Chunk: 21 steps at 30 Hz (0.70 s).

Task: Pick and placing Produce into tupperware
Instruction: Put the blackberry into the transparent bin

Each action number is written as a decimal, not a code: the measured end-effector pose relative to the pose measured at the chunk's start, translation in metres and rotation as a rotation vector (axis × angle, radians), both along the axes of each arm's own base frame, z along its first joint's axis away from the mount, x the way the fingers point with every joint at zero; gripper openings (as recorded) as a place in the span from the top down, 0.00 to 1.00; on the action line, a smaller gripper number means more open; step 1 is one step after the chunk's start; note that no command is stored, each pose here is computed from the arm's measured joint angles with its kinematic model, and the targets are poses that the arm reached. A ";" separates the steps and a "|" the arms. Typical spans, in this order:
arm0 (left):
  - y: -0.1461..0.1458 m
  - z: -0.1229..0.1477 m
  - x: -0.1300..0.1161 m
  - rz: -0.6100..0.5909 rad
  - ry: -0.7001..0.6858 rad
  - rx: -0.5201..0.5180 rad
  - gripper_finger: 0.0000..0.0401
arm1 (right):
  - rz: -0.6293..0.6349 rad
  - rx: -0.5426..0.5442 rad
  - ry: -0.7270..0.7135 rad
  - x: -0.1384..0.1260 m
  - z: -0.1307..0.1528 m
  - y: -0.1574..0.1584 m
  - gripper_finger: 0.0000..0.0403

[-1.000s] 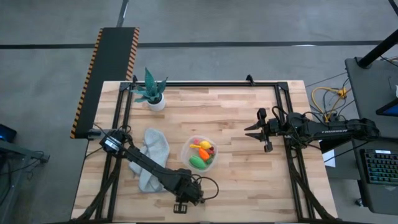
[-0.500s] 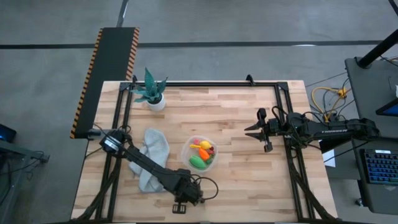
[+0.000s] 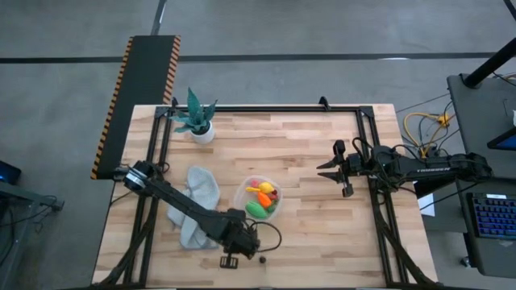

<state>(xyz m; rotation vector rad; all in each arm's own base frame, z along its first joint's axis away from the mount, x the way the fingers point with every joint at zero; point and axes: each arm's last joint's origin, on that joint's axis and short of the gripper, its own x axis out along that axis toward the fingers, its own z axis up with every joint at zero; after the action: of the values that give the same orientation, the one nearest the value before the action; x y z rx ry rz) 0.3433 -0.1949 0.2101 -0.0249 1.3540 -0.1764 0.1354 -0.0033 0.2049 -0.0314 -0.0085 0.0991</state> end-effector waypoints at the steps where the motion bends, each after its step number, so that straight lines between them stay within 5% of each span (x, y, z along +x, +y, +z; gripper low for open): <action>1: 0.005 0.000 0.001 0.003 0.007 0.014 0.83 | 0.000 0.000 0.000 0.000 0.000 0.000 0.80; 21: 0.109 0.036 0.022 0.001 -0.113 0.198 0.83 | 0.000 0.005 0.001 0.000 0.000 0.000 0.78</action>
<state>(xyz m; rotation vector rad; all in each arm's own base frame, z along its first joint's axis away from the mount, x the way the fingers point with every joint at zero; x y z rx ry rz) 0.3658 -0.0856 0.2461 0.1486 1.2537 -0.0416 0.1355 -0.0033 0.2048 -0.0268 -0.0076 0.0991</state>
